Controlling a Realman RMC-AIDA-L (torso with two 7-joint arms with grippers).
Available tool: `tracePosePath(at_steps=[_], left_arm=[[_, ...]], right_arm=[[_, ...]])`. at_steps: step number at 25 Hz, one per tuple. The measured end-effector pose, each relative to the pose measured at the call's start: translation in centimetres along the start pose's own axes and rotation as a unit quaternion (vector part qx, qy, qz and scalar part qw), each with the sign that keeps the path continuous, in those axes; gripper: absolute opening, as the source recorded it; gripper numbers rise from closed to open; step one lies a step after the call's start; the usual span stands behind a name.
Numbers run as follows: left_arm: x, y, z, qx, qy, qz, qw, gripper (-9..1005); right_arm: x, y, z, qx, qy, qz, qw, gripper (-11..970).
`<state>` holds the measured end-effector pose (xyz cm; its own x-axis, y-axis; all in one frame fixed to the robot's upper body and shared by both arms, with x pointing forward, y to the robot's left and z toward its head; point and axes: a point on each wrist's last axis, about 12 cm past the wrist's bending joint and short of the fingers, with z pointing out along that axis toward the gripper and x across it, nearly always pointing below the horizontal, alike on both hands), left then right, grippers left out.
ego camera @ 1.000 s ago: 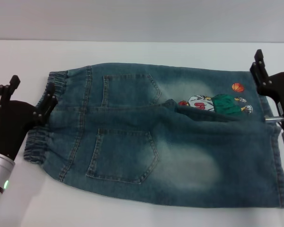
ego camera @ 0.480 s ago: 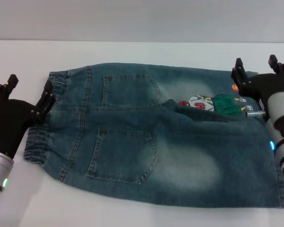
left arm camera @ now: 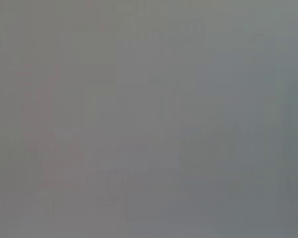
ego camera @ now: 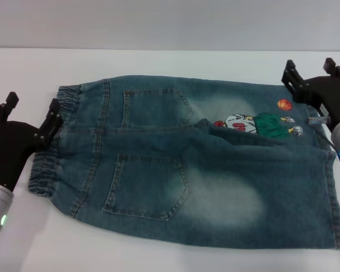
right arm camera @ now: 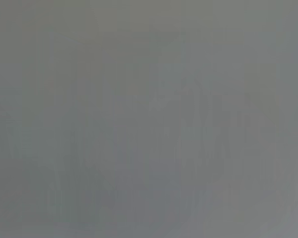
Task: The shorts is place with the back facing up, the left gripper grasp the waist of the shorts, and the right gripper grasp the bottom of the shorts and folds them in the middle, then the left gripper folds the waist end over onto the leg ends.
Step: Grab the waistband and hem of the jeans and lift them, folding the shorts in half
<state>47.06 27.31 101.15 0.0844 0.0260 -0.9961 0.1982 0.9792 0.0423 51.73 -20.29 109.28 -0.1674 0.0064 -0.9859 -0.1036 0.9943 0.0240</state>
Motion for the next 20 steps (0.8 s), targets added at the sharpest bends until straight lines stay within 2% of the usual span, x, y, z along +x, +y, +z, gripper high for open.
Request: tracePosePath(at_steps=[6,11,16,20], left_arm=[[0.0,0.1,0.0,-0.001,0.001,0.001,1.0,834],[0.1,-0.1,0.4,0.002,0.009,0.0,1.0,834],[0.2,-0.2,0.5,0.005,0.014,-0.001,1.0,834],[0.2,-0.5,0.9,0.01,0.016,-0.001,1.0,834]], right_arm=[[0.2,0.8,0.5,0.038,-0.056,-0.084,0.994,741],[1.0,1.2,0.6,0.081,-0.144,-0.144,0.976,742],[1.6,1.4,-0.3,0.039,-0.258,-0.127,0.957,742],[1.8,0.8,-1.3,-0.008,-0.327,-0.108,0.939,743]])
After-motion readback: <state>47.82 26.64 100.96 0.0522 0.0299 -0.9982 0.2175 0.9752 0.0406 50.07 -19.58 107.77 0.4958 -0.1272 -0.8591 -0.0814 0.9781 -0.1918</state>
